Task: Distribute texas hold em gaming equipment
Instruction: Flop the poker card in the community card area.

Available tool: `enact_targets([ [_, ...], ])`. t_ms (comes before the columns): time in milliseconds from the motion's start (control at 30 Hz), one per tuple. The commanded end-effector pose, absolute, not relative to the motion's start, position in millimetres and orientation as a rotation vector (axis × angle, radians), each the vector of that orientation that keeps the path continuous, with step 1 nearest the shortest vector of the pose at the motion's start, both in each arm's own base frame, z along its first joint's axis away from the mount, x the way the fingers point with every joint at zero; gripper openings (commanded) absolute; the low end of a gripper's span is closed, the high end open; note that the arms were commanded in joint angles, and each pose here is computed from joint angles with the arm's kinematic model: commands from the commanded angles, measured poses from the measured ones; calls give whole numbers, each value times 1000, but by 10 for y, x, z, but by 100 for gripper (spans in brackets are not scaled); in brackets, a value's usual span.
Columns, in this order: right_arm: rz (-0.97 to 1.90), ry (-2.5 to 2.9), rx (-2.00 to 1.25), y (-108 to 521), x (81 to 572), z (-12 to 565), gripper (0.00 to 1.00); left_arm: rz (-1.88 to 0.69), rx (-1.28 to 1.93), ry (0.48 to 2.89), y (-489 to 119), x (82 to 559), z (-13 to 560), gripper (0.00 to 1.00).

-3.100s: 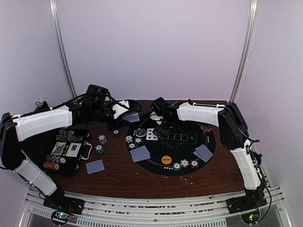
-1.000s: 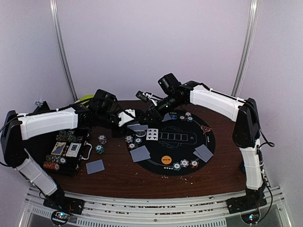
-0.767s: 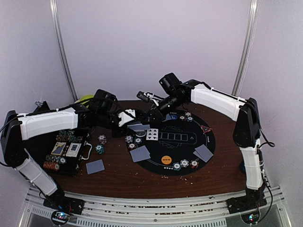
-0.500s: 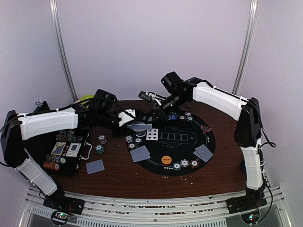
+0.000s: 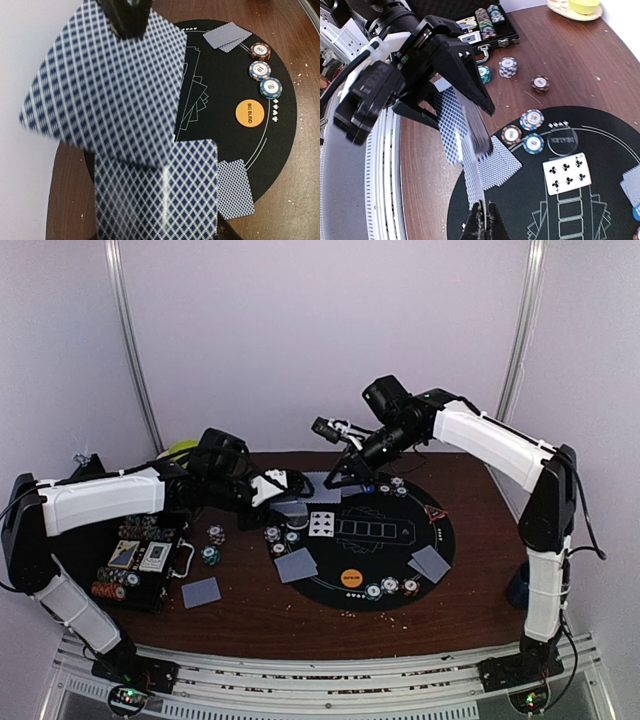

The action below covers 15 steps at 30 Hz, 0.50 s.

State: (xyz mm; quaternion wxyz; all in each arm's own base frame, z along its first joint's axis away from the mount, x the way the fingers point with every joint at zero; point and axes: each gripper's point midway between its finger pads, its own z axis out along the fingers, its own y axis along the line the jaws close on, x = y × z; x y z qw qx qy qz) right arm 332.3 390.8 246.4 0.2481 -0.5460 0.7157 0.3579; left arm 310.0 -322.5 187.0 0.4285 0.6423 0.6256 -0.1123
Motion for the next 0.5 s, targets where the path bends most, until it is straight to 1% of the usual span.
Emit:
enact_targets([
  [0, 826, 1940, -1418, 3627, 3460, 2683, 0, -285, 1579, 1518, -3286, 3119, 1970, 7],
  [67, 751, 1955, -1359, 3536, 3570, 2724, 0, -283, 1575, 1520, -3284, 3126, 1971, 7],
  [167, 559, 2004, -1243, 3381, 3825, 2697, 0, -280, 1569, 1520, -3289, 3134, 1982, 7],
  [333, 105, 2066, -977, 2986, 4342, 2590, 0, -272, 1562, 1525, -3283, 3152, 1978, 7],
  [467, -261, 2089, -880, 2750, 4528, 2351, 0, -269, 1559, 1526, -3279, 3159, 1978, 7],
])
